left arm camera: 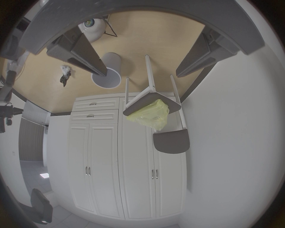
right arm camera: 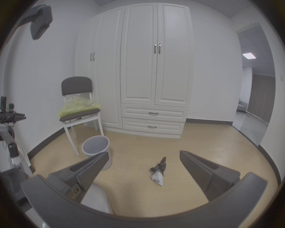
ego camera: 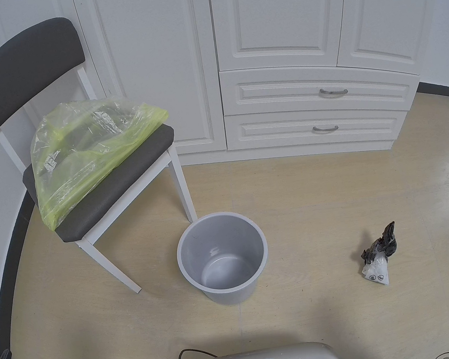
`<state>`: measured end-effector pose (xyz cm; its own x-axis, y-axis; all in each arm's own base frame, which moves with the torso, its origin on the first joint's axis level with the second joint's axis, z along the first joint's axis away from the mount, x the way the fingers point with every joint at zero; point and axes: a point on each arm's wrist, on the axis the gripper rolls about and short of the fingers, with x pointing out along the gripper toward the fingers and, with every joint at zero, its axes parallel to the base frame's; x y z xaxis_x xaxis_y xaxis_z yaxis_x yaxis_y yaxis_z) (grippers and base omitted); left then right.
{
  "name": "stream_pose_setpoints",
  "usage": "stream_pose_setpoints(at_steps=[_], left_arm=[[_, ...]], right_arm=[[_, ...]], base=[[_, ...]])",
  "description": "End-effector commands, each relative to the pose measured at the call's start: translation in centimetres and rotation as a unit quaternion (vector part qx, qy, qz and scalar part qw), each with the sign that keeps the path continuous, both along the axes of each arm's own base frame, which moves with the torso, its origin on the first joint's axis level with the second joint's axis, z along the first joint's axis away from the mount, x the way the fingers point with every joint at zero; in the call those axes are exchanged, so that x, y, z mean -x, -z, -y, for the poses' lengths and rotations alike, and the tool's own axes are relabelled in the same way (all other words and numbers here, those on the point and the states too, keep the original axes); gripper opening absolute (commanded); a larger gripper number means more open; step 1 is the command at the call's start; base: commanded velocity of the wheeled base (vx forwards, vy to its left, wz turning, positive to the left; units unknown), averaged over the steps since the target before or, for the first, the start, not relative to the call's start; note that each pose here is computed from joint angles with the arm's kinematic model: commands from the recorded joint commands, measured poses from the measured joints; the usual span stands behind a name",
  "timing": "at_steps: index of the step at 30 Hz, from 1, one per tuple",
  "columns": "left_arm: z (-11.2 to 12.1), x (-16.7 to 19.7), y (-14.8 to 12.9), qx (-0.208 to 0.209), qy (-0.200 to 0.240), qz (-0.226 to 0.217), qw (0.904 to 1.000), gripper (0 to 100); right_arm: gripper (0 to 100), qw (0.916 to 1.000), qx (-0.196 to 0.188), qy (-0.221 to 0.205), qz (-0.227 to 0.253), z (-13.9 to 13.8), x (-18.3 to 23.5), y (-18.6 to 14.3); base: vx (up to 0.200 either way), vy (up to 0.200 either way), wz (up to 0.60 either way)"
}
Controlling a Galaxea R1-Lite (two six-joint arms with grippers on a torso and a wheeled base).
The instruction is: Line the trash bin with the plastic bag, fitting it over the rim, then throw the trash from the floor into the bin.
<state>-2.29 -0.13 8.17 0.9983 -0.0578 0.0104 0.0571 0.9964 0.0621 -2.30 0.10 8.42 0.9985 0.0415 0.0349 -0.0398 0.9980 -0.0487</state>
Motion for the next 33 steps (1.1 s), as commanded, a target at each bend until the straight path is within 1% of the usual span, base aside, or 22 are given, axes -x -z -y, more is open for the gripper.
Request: stream_pose_setpoints(at_steps=[1,2,3,4,5,6,7,8,9,10,12,13,15,16,18,19,20,21,23,27,30,33], left_arm=[[0.0,0.2,-0.4,0.029,0.0,0.025,0.9993,100],[0.0,0.7,-2.3,0.059,0.009,0.077,0.9952,100],[0.0,1.4,-4.3,0.087,0.023,0.123,0.9883,100],[0.0,1.9,-6.2,0.097,0.042,0.142,0.9842,100],[0.1,1.9,-7.0,0.091,0.053,0.141,0.9844,100],[0.1,1.7,-8.1,0.075,0.066,0.134,0.9859,100],[0.1,1.5,-8.7,0.065,0.069,0.129,0.9872,100],[0.1,0.9,-9.7,0.046,0.067,0.109,0.9907,100],[0.1,0.8,-9.8,0.044,0.067,0.107,0.991,100],[0.1,-0.7,-10.5,0.033,0.06,0.073,0.995,100],[0.1,-2.0,-11.6,0.028,0.049,0.052,0.997,100],[0.1,-2.1,-11.7,0.027,0.048,0.051,0.9972,100],[0.1,-3.7,-13.2,0.02,0.032,0.027,0.9989,100],[0.1,-4.2,-13.3,0.017,0.031,0.019,0.9992,100],[0.1,-5.9,-13.7,-0.001,0.014,-0.011,0.9998,100],[0.1,-6.2,-13.7,-0.006,0.009,-0.019,0.9998,100],[0.0,-7.2,-13.6,-0.022,-0.004,-0.038,0.999,100],[0.0,-8.3,-13.4,-0.041,-0.023,-0.061,0.9971,100],[-0.1,-10.0,-13.3,-0.064,-0.042,-0.092,0.9929,100],[0.1,-13.3,-13.3,-0.082,-0.066,-0.143,0.9841,100],[0.2,-15.1,-13.1,-0.098,-0.08,-0.171,0.9772,100],[0.7,-17.9,-12.2,-0.136,-0.086,-0.213,0.9636,100]], right_arm=[[100,0.9933,-0.078,-0.003,0.085,0.0,0.9,-2.8],[100,0.9878,-0.115,-0.017,0.103,0.0,1.4,-4.2],[100,0.9861,-0.126,-0.021,0.106,0.0,1.7,-4.9],[100,0.9895,-0.11,-0.021,0.091,0.0,1.6,-5.4],[100,0.9925,-0.092,-0.025,0.077,0.0,1.5,-5.6],[100,0.9957,-0.062,-0.03,0.062,0.0,1.1,-5.8],[100,0.9969,-0.044,-0.035,0.055,-0.1,0.9,-6.0],[100,0.9979,-0.011,-0.05,0.04,-0.2,0.3,-6.4],[100,0.9979,-0.009,-0.051,0.037,-0.2,0.2,-6.5],[100,0.9979,0.0,-0.059,0.025,-0.2,-0.7,-7.8],[100,0.9983,-0.001,-0.057,0.016,-0.2,-2.0,-9.6],[100,0.9983,-0.001,-0.056,0.015,-0.2,-2.1,-9.8],[100,0.9985,-0.009,-0.051,0.02,-0.2,-4.3,-12.8],[100,0.9985,-0.015,-0.048,0.022,-0.2,-4.9,-13.4],[100,0.9976,-0.053,-0.026,0.036,-0.1,-7.2,-15.7],[100,0.9973,-0.06,-0.021,0.038,-0.1,-7.7,-16.0],[100,0.9964,-0.073,-0.006,0.044,0.0,-9.0,-16.9],[100,0.9955,-0.083,0.012,0.043,-0.1,-10.6,-17.5],[100,0.9943,-0.094,0.027,0.044,-0.4,-12.8,-18.1],[100,0.99,-0.119,0.05,0.058,-1.4,-14.9,-18.1],[100,0.9876,-0.138,0.043,0.062,-1.7,-15.0,-17.8],[100,0.9883,-0.145,0.006,0.047,-2.9,-15.2,-17.6]], base=[[0.0,0.0,0.0],[0.0,0.0,0.0],[0.0,0.0,0.0],[0.0,0.0,0.0],[0.0,0.0,0.0],[0.0,0.0,0.0],[0.0,0.0,0.0],[0.0,0.0,0.0],[0.0,0.0,0.0],[0.0,0.0,0.0],[0.0,0.0,0.0],[0.0,0.0,0.0],[0.0,0.0,0.0],[0.0,0.0,0.0],[0.0,0.0,0.0],[0.0,0.0,0.0],[0.0,0.0,0.0],[0.0,0.0,0.0],[0.0,0.0,0.0],[0.0,0.0,0.0],[0.0,0.0,0.0],[0.0,0.0,0.0]])
